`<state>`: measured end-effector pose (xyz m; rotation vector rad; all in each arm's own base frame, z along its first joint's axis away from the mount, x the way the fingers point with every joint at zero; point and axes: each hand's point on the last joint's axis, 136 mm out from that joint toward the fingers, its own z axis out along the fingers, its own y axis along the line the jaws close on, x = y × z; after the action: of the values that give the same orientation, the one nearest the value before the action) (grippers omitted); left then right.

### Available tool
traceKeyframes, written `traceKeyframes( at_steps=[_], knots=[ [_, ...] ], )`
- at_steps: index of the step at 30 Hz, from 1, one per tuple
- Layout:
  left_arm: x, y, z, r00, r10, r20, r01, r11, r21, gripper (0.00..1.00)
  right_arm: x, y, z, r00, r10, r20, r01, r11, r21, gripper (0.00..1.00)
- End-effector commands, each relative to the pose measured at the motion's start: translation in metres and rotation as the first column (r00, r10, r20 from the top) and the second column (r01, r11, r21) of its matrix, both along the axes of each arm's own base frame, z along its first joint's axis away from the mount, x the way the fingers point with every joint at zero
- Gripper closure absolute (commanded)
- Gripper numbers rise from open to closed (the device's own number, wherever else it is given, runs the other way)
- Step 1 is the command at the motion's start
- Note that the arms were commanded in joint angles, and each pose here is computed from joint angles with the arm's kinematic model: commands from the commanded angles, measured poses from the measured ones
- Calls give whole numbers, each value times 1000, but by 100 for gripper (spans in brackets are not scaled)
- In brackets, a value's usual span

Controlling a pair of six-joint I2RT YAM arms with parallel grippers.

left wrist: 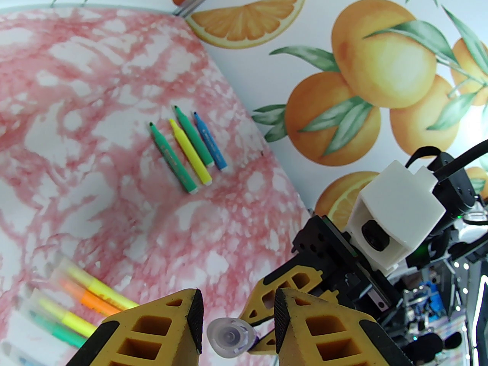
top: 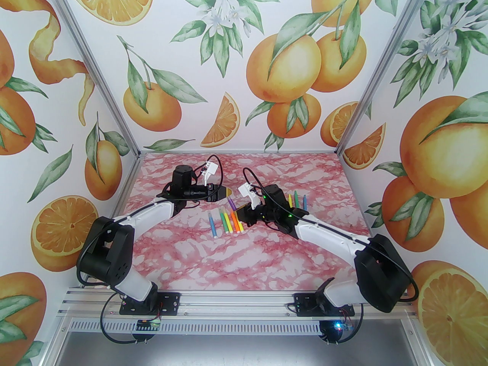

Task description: Open the pen caps

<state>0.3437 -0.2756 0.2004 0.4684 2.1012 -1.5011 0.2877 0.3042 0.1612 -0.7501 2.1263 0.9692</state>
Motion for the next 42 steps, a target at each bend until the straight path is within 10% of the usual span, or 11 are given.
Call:
traceKeyframes(
  at_steps=[1, 13, 23, 42],
  knots=[
    [4, -8, 16, 999, -26, 48, 28, 999, -32, 63, 0, 2, 16, 999, 15, 46, -17, 999, 41, 99],
    [5, -9, 18, 998, -26, 51, 28, 999, -34, 85, 1, 4, 9, 999, 19, 31, -20, 999, 32, 96],
    [5, -10, 19, 999, -24, 37, 25, 999, -40, 95, -1, 3, 8, 999, 19, 40, -21, 999, 45, 68],
    [5, -9, 24, 999, -20, 35, 22, 999, -50, 100, 4, 12, -5, 999, 39, -1, -39, 998, 49, 57]
  ],
)
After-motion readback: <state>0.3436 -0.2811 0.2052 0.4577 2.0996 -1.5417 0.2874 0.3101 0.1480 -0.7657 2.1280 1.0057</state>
